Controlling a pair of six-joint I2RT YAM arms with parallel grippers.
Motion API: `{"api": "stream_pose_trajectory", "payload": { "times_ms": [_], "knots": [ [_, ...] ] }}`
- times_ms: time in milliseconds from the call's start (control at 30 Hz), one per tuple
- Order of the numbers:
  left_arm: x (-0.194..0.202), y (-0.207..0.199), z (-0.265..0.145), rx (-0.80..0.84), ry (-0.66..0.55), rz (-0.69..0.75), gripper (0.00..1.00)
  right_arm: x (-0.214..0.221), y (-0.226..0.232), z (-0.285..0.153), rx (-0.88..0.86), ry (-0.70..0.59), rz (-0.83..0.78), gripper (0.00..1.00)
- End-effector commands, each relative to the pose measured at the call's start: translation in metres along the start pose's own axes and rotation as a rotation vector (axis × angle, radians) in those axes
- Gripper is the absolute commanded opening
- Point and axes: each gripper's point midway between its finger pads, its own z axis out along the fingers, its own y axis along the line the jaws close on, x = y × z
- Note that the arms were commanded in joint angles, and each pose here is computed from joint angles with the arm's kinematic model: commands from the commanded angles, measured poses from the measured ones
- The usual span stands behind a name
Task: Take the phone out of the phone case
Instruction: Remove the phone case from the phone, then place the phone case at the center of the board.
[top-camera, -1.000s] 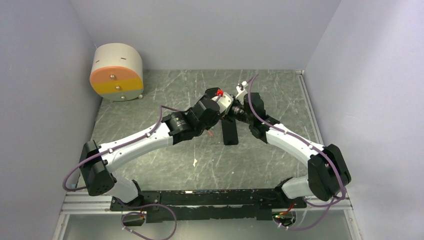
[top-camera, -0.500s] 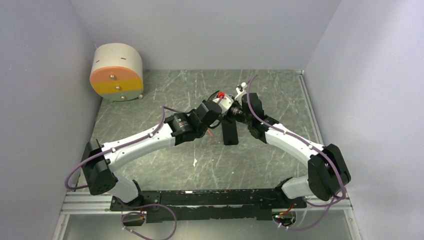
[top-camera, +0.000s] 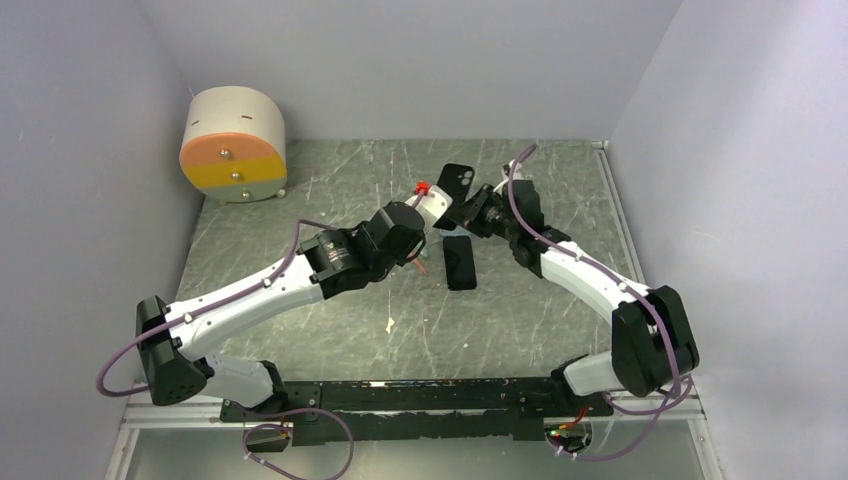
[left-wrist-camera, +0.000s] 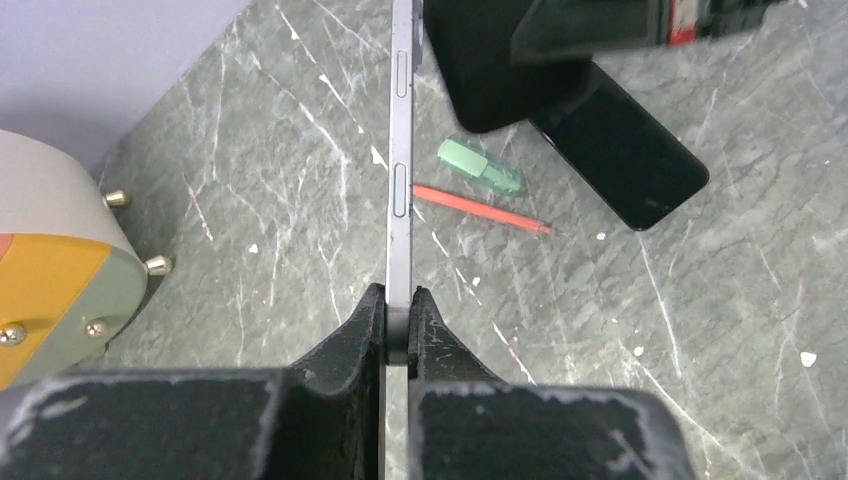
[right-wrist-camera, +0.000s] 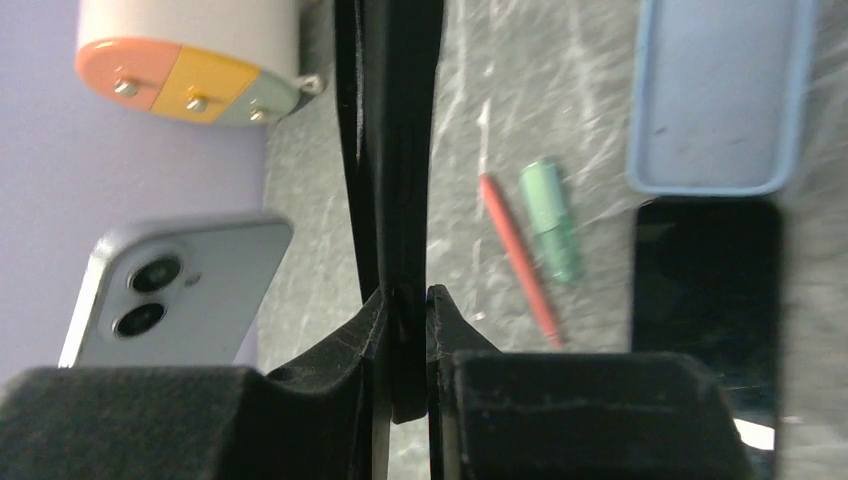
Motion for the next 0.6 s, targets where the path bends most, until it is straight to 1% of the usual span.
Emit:
{"api": "stream_pose_trajectory", "payload": {
  "times_ms": [0,167,333,467,567],
  "knots": [
    [-0.002,0.011,-0.013,-0.029,-0.038,-0.078,0.03,-0.032,-0.022,-0.007,0.02,-0.061,-0.114,0.0],
    [0.015,0.038,-0.011,-0.099,-0.022,-0.115,0.03,-0.053,-0.066,-0.017,0.085,0.031,-0.245,0.0],
    [0.043,0.062,-0.002,-0.176,-0.008,-0.168,0.03,-0.07,-0.101,-0.025,0.11,0.119,-0.313,0.0],
    [0.068,0.082,0.008,-0.231,-0.004,-0.226,0.03,-0.073,-0.132,-0.021,0.125,0.217,-0.317,0.0],
    [0.083,0.094,0.013,-0.281,-0.018,-0.238,0.03,-0.078,-0.15,-0.011,0.124,0.243,-0.319,0.0]
  ]
}}
